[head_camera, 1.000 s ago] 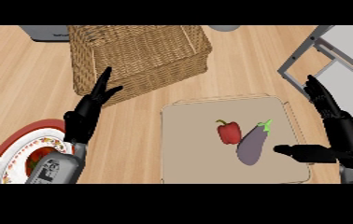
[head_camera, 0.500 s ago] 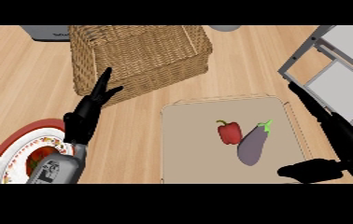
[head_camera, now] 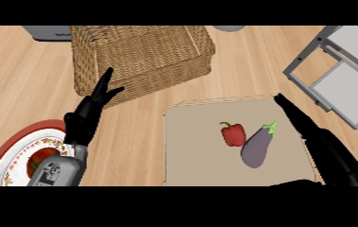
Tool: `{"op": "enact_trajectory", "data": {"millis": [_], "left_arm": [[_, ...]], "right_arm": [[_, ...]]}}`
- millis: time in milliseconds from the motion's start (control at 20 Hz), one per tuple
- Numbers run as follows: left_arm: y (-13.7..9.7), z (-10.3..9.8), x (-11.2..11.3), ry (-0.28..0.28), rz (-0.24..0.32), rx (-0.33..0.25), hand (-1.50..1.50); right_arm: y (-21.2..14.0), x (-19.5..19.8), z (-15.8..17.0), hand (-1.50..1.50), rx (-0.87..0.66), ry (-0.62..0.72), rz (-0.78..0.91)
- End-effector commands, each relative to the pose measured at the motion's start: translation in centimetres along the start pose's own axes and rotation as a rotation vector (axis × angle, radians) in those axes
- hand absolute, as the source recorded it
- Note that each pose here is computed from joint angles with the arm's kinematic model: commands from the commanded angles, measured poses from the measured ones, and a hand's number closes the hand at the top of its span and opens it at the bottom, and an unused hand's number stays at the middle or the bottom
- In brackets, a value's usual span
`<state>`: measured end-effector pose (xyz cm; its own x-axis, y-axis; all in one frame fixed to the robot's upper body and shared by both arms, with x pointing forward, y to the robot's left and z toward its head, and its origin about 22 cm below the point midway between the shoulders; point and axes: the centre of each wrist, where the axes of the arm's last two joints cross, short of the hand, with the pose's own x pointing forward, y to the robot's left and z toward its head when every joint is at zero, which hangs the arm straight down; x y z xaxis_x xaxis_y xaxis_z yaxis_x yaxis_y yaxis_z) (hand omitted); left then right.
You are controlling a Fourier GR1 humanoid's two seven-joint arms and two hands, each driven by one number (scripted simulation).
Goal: Pick the bell pepper from the tray and place it in the tiered shelf
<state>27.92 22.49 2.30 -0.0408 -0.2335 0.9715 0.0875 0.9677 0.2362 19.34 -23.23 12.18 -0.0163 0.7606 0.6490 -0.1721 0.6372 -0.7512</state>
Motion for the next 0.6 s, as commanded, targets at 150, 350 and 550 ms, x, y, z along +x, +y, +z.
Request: {"op": "enact_trajectory", "data": {"millis": [150,350,550], "left_arm": [[-0.7,-1.7,-1.3,0.009,-0.006,0.001,0.0],[-1.1,-0.7,-0.3,0.029,0.01,-0.011,0.0],[0.5,0.3,-0.9,0.015,0.002,-0.01,0.0]], "right_arm": [[2.4,0.6,-0.3,-1.5,-0.033,0.004,0.037],[2.0,2.1,1.2,-1.5,-0.032,0.031,0.01],[3.6,1.2,0.9,-1.5,-0.037,0.039,0.015]]}}
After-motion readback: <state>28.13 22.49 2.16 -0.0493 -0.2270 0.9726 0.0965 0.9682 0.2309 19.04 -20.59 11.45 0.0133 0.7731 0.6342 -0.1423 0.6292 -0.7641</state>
